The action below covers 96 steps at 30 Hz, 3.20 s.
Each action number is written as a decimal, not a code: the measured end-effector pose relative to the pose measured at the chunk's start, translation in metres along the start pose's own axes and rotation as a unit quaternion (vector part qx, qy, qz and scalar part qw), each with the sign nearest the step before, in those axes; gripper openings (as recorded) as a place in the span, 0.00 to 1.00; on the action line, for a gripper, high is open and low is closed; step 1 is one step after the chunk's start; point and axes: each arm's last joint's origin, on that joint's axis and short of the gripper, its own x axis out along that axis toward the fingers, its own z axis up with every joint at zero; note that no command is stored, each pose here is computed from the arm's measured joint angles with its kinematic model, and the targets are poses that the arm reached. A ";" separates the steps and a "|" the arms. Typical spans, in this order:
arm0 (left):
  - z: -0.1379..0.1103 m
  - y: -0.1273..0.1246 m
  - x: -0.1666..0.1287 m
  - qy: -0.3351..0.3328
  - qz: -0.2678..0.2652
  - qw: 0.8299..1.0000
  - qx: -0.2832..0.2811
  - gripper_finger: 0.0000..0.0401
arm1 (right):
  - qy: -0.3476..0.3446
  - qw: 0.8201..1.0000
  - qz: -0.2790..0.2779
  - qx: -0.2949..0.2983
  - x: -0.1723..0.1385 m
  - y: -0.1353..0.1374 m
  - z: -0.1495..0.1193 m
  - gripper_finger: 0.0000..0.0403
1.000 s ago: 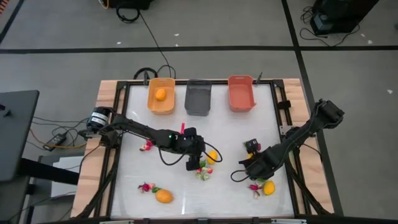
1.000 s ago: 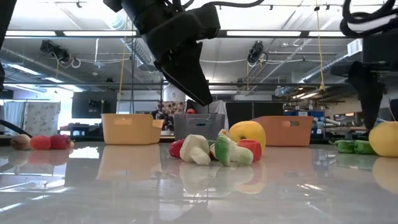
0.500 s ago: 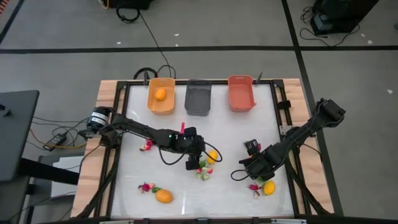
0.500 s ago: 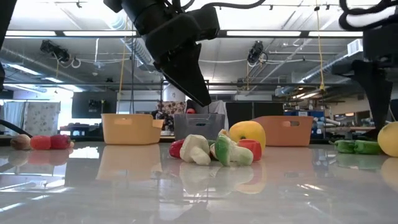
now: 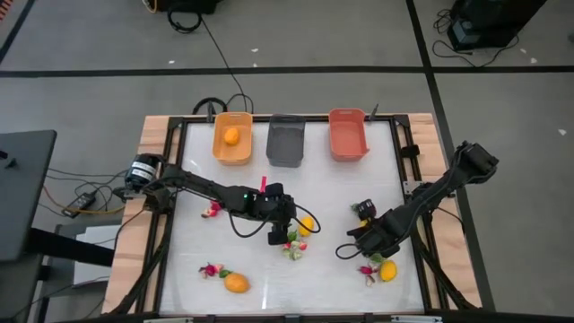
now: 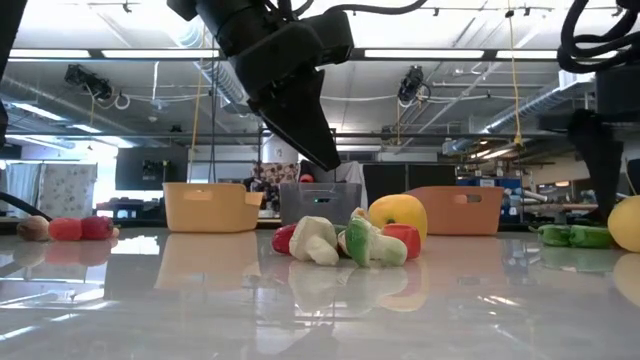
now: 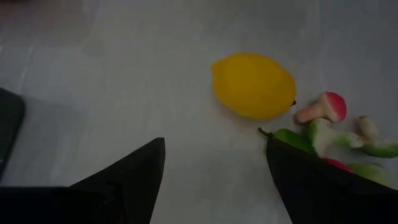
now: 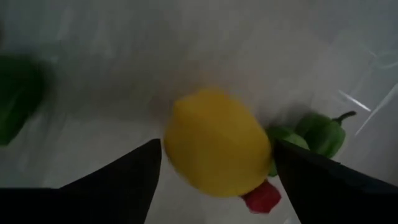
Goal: Sort produce into baskets
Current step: Put the yellow lemon into the yellow bin
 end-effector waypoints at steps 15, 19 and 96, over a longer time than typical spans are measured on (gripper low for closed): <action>0.001 0.002 -0.001 -0.018 0.064 0.998 0.000 0.71 | -0.079 0.994 0.005 0.071 -0.007 -0.010 0.010 0.60; 0.006 -0.001 -0.003 -0.050 0.101 0.994 0.012 0.71 | -0.177 0.976 -0.021 0.122 -0.024 -0.023 0.017 0.61; -0.064 0.222 -0.058 0.211 0.253 0.925 -0.189 0.52 | -0.285 0.876 -0.089 0.378 -0.015 -0.058 0.045 0.77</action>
